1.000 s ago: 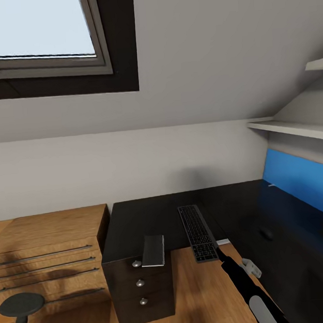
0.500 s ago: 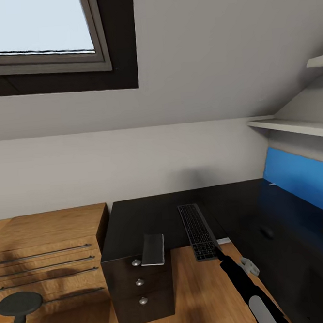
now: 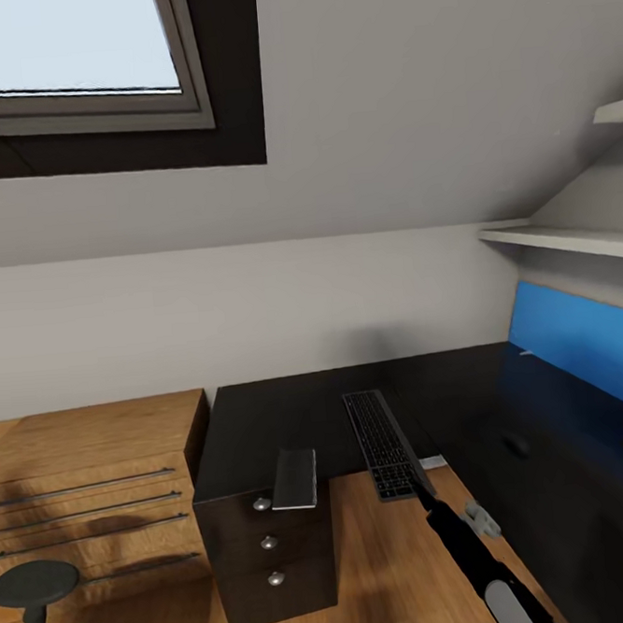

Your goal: In the bedroom, organize the workspace by keeping the computer under the desk, ensuring the monitor is on the desk, placing the keyboard on the desk next to the monitor, placing the mouse on the desk next to the keyboard, moving the folder from the swivel chair onto the desk next to the mouse, stacking the notebook on top of the folder with the pen on top of the notebook, and positioning the swivel chair next to the desk.

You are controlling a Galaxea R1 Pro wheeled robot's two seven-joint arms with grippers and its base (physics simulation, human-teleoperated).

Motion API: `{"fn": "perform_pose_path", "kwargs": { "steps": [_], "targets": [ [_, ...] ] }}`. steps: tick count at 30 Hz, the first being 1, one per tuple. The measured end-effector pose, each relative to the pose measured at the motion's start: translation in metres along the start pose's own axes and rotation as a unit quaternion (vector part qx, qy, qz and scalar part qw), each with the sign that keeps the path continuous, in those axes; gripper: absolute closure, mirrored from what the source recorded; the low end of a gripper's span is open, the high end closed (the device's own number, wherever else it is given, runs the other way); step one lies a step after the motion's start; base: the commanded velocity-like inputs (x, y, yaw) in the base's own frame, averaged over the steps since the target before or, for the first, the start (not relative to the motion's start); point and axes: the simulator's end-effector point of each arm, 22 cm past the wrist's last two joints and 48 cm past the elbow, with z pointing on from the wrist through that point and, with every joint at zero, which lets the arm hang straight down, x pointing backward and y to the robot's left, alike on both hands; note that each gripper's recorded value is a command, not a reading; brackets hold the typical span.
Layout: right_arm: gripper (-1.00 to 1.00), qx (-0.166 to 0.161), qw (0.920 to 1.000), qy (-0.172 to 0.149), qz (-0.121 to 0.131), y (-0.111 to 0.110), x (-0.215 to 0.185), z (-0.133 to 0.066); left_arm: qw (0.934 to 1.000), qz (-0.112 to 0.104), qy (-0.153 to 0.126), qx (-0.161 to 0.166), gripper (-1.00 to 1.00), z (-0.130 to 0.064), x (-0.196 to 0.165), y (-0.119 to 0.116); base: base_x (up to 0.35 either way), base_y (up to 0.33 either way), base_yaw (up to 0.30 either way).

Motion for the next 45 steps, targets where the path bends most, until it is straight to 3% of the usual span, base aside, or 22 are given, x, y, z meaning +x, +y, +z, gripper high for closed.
{"fn": "perform_pose_path", "kwargs": {
  "steps": [6,16,25,32,45],
  "targets": [
    [-1.0,-0.009,0.9999,0.0,0.008,-0.007,0.005,0.001,1.0,0.0,0.007,-0.003,-1.0,0.01,0.014,0.004,0.0,0.0,0.0],
    [-1.0,-0.029,0.9994,-0.007,0.019,-0.013,0.004,0.002,0.9994,-0.006,-0.031,-0.01,-1.0,0.026,0.019,0.011,0.0,0.0,0.0],
    [-1.0,-0.029,0.9951,0.01,0.094,-0.035,0.002,0.001,0.9994,-0.005,-0.033,-0.011,-1.0,0.039,0.028,0.013,0.0,0.0,0.0],
    [-1.0,-0.034,0.991,0.008,0.13,-0.048,-0.006,0.0,0.9994,-0.005,-0.034,-0.011,-1.0,0.047,0.032,0.014,0.0,0.0,0.0],
    [-1.0,-0.038,0.988,0.021,0.148,-0.064,0.003,0.003,0.9994,-0.005,-0.032,-0.01,-1.0,0.065,0.042,0.015,0.0,0.0,0.0]
  ]
}}
